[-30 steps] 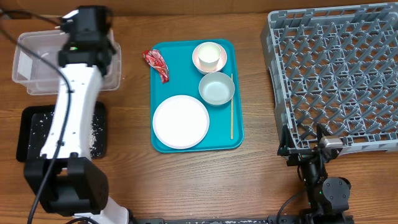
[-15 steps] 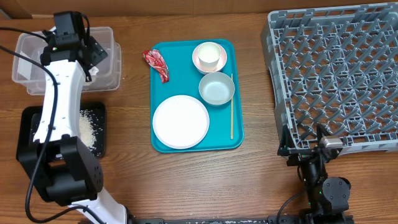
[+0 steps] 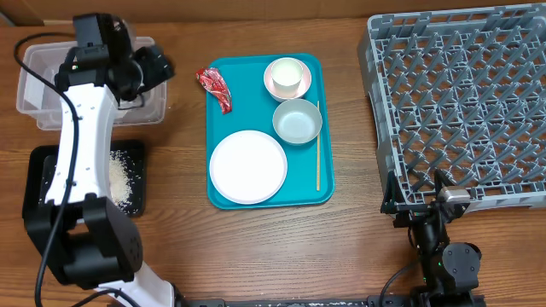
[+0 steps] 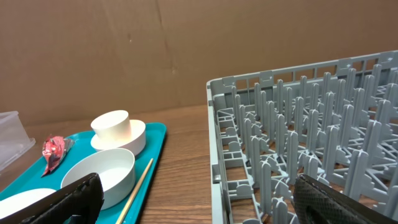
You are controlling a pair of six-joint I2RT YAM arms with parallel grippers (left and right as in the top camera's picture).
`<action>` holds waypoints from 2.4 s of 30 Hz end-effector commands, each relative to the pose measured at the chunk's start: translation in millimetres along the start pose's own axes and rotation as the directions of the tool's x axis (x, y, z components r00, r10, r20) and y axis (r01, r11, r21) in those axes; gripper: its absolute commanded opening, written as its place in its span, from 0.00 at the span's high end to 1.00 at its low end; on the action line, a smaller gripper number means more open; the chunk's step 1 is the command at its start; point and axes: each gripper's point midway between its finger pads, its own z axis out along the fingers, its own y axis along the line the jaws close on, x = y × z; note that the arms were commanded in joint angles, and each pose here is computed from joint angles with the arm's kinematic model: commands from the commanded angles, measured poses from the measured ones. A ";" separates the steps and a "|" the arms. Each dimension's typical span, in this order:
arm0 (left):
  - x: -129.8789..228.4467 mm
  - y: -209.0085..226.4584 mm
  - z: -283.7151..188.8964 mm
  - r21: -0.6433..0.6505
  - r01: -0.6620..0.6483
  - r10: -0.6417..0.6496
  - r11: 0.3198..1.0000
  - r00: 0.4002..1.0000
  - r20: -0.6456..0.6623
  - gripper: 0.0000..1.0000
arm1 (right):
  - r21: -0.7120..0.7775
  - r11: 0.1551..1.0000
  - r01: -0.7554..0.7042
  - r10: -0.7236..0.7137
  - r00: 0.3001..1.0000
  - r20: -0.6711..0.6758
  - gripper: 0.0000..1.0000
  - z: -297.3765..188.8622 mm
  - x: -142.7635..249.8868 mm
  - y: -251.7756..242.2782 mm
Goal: Sort waste into correct bins and load items into the dishwasher
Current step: 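Open the left gripper to drop the tissue into the bin, then move the left gripper to the red wrapper and grasp it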
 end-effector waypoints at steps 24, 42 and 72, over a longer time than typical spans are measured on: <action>85.2 -51.2 98.7 -0.187 0.027 -0.050 0.982 0.992 -0.116 0.13 | 0.006 1.000 0.007 -0.007 1.000 0.002 0.00 0.5 2.1 -1.2; 119.2 -1.9 163.9 -0.333 0.066 -0.127 0.940 0.978 -0.165 0.21 | 0.005 1.000 0.007 -0.007 1.000 0.002 0.00 0.5 2.1 -1.2; 104.4 -5.7 171.5 -0.321 0.065 -0.100 0.945 0.991 -0.094 0.39 | 0.005 1.000 0.007 -0.007 1.000 0.002 0.00 0.5 2.1 -1.2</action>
